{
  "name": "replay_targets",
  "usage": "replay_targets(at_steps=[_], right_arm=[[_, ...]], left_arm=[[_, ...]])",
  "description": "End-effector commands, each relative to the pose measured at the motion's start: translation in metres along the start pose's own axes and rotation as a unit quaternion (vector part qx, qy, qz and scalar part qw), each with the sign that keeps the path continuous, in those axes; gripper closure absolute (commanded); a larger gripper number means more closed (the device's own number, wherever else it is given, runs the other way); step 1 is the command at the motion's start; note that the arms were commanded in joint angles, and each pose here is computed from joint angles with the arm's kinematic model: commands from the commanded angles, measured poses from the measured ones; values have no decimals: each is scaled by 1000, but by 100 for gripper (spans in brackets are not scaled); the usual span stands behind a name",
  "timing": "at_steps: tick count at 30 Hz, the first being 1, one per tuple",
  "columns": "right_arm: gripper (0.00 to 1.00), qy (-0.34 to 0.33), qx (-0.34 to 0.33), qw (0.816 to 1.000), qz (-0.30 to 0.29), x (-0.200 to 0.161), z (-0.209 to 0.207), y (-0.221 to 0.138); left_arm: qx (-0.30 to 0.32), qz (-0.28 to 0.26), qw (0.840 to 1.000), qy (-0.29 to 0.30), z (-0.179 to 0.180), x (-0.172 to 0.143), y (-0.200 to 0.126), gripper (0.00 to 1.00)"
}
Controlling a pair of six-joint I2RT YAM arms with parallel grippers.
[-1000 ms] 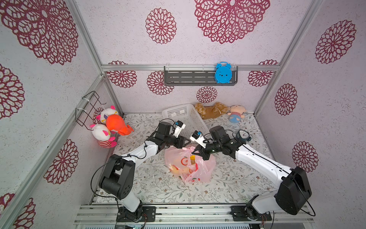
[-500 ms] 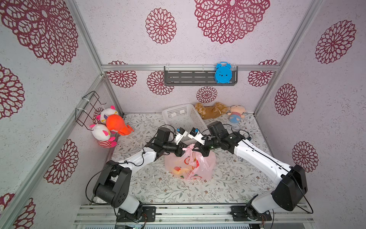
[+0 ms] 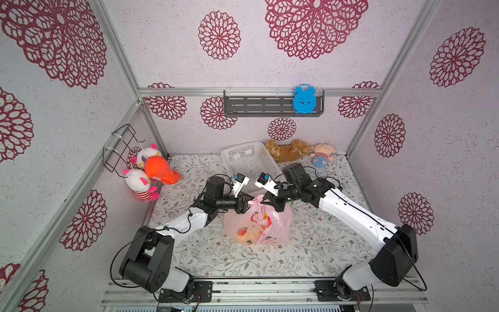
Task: Place the banana into a plastic bag & tie a knot
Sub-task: Cross the plastic bag at the center of the board.
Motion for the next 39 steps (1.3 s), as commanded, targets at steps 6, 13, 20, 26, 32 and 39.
replay_targets(at_steps=[6, 13, 20, 26, 32, 39], right_arm=[[100, -1, -49, 999, -6, -5, -12, -3], [100, 0, -52, 998, -35, 8, -13, -6], [100, -16, -36, 998, -40, 34, -13, -14], [100, 7, -21, 1000, -16, 14, -15, 0], [100, 23, -13, 1000, -17, 4, -13, 1], [100, 24, -13, 999, -22, 3, -14, -5]], left_arm=[[-82, -28, 995, 42, -18, 13, -2, 42], [-116, -38, 992, 23, -11, 3, 8, 41], [-93, -58, 992, 56, -23, 11, -5, 40], [-51, -47, 996, 54, -17, 2, -12, 40], [37, -60, 997, 40, -6, -15, -36, 37], [60, -106, 991, 53, -24, -23, -58, 28]])
Point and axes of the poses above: each gripper's point midway between its finger pads, its own y axis out along the fingers, its own z axis along the line the jaws close on, x = y × z, the point moved 8 cm from there along -y, back along the fingers, and after that the axes turned 5 degrees about y, right-handed, at the moved point
